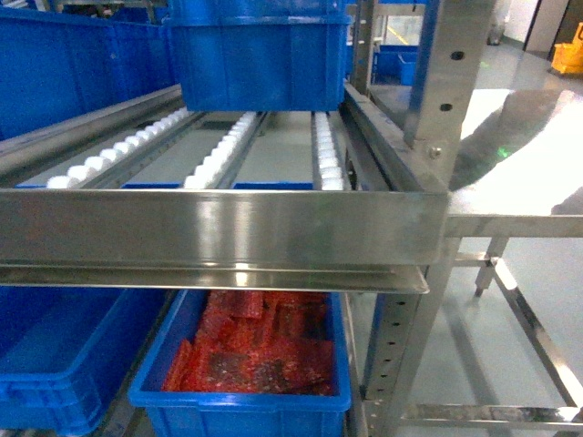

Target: Pick blue part to blue bin on bottom shelf

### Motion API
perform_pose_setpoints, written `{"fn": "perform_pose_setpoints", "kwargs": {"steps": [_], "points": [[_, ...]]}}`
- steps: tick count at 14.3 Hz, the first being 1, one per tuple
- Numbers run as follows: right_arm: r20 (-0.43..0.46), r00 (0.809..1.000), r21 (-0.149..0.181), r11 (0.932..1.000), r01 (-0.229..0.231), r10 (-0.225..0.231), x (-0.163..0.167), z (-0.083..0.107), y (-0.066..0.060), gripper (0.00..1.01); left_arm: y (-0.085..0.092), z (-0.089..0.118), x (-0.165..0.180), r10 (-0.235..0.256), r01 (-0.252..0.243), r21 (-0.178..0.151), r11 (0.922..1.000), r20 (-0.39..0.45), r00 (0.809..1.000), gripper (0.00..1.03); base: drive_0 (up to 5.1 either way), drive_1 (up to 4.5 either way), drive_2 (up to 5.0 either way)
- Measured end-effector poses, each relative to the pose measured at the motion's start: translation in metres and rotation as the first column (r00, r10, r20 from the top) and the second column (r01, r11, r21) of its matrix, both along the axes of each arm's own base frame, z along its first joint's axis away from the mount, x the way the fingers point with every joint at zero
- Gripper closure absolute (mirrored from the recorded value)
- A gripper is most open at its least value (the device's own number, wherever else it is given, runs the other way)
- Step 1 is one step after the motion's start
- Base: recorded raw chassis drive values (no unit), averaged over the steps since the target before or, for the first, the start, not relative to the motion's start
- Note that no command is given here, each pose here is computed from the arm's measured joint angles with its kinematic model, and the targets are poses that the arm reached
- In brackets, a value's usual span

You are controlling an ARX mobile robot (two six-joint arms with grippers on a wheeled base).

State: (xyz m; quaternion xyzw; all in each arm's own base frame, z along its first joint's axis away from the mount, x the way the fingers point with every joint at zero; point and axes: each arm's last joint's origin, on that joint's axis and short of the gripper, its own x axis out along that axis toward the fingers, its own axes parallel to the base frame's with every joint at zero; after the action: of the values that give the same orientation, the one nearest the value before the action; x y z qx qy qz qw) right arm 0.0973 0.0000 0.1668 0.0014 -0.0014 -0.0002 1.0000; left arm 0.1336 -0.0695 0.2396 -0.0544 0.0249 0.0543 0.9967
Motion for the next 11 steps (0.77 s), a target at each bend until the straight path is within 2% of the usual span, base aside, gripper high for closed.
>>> {"fn": "perform_pose_setpoints", "kwargs": {"steps": [11], "points": [[-0.001,1.0,0.0,1.0,0.0,0.0,0.0,-0.0001,0.0,0.03,-0.0001,0.0,0.0,-0.002,0.002,0.0,1.0,0.0,1.0,0.59,-4.9,2.47,2.5]]}}
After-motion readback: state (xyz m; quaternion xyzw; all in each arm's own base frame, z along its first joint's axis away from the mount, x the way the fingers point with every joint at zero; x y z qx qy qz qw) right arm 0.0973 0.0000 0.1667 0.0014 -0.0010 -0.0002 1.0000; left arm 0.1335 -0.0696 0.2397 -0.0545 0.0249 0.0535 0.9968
